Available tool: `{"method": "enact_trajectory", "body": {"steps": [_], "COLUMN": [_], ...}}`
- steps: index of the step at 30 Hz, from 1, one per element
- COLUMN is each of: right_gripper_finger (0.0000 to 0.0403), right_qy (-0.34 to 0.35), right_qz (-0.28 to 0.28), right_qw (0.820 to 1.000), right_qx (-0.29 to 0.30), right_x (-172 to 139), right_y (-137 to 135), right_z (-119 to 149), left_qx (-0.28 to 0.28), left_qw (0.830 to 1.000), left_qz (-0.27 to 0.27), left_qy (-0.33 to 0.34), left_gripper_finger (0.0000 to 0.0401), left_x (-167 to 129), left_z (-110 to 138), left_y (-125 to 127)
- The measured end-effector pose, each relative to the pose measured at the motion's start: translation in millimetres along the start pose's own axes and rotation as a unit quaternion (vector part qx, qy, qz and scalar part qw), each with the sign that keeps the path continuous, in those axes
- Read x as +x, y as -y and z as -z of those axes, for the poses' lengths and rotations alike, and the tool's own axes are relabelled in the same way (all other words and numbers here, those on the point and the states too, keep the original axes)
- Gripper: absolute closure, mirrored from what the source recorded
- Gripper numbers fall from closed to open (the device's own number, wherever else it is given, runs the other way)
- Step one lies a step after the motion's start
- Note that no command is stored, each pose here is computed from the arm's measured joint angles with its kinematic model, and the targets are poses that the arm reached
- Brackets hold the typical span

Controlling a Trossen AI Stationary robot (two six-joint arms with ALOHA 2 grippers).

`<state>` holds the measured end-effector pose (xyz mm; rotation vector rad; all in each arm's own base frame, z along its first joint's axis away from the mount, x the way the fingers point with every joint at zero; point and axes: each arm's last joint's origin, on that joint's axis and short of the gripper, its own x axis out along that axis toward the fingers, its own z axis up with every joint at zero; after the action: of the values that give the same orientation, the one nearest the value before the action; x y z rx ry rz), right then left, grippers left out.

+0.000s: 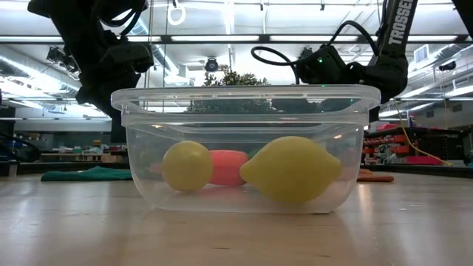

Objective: Pick and placing Produce into tupperware
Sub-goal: Put the pear into the transparent bin

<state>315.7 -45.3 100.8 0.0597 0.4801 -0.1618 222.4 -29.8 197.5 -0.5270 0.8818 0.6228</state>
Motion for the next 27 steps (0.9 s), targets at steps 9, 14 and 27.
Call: {"method": "enact_trajectory", "body": {"steps": [9,14,27], "right_gripper_finger": [0.0228,0.0223,0.0223], "right_qy": [0.000,0.001,-0.011], "right_qz": [0.000,0.000,-0.016], "right_qw": [1.000,1.000,1.000], "right_qx": [0.000,0.000,-0.009], "right_x": [-0.2,-0.1,-20.0], "right_y": [0.0,0.0,-8.7], "right_z": [-0.2,-0.3,-18.8], "left_qx": [0.000,0.000,0.004], "left_qw": [1.000,1.000,1.000], "left_qz": [0.000,0.000,0.000], "left_qy": [0.000,0.000,0.000], "left_gripper_finger": [0.0294,0.0294,0.0294], "left_x": [0.1,0.1,0.0], "left_z": [0.0,0.0,0.1], "left_y": [0.0,0.0,0.0]}}
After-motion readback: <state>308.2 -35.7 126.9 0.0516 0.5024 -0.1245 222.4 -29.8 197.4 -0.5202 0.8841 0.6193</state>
